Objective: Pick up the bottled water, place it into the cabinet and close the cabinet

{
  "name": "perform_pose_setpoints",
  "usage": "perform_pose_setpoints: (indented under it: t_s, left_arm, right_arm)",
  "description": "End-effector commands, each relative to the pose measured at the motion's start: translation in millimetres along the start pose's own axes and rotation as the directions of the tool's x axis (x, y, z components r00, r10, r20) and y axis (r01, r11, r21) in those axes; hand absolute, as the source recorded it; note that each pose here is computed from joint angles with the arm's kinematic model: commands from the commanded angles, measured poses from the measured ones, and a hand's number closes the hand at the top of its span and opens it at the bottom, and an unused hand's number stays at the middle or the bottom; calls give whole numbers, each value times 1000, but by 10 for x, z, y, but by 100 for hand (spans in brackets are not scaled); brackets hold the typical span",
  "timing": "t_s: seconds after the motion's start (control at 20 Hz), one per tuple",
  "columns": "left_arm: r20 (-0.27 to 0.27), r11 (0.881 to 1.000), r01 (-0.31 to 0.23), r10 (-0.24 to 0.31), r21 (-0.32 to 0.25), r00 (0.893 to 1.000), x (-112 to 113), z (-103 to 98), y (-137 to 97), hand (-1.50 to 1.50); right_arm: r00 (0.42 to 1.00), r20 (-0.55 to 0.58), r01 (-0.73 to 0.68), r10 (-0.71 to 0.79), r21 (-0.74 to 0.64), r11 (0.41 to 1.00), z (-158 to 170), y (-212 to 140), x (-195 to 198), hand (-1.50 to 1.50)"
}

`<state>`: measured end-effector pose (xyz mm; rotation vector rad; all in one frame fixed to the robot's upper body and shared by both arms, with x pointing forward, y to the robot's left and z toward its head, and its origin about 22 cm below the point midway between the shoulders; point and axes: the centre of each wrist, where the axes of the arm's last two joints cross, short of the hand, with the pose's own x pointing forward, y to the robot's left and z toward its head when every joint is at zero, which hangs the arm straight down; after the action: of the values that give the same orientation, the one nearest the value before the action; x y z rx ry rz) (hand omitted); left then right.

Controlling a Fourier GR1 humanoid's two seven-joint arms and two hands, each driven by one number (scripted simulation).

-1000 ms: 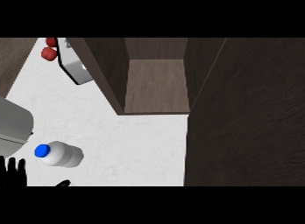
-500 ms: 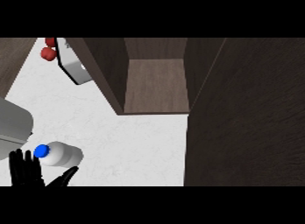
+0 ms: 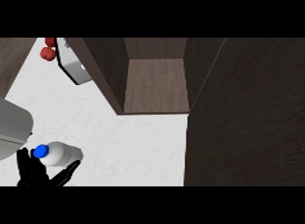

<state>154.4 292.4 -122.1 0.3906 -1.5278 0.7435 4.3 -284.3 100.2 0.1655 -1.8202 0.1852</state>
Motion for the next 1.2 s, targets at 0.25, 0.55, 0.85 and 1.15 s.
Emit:
perform_pose_setpoints:
  t_s: [0.25,0.55,0.85,1.15]
  left_arm:
    - [6,991,-133,133,-29,991,-222,-90,142,-150]
    - [15,968,-238,240,-86,971,-327,-72,26,-150]
    - [47,955,-285,289,-82,956,-366,-249,-188,150]
    - [58,952,-295,300,-78,952,-370,-280,-332,150]
  right_arm:
    - [998,58,-21,21,4,1000,-78,7,290,-150]
    - [997,60,-43,43,1,999,25,-83,303,-150]
    - [997,72,-25,24,15,1000,-6,-48,263,-150]
    - [997,72,-38,37,13,999,-51,-8,304,-150]
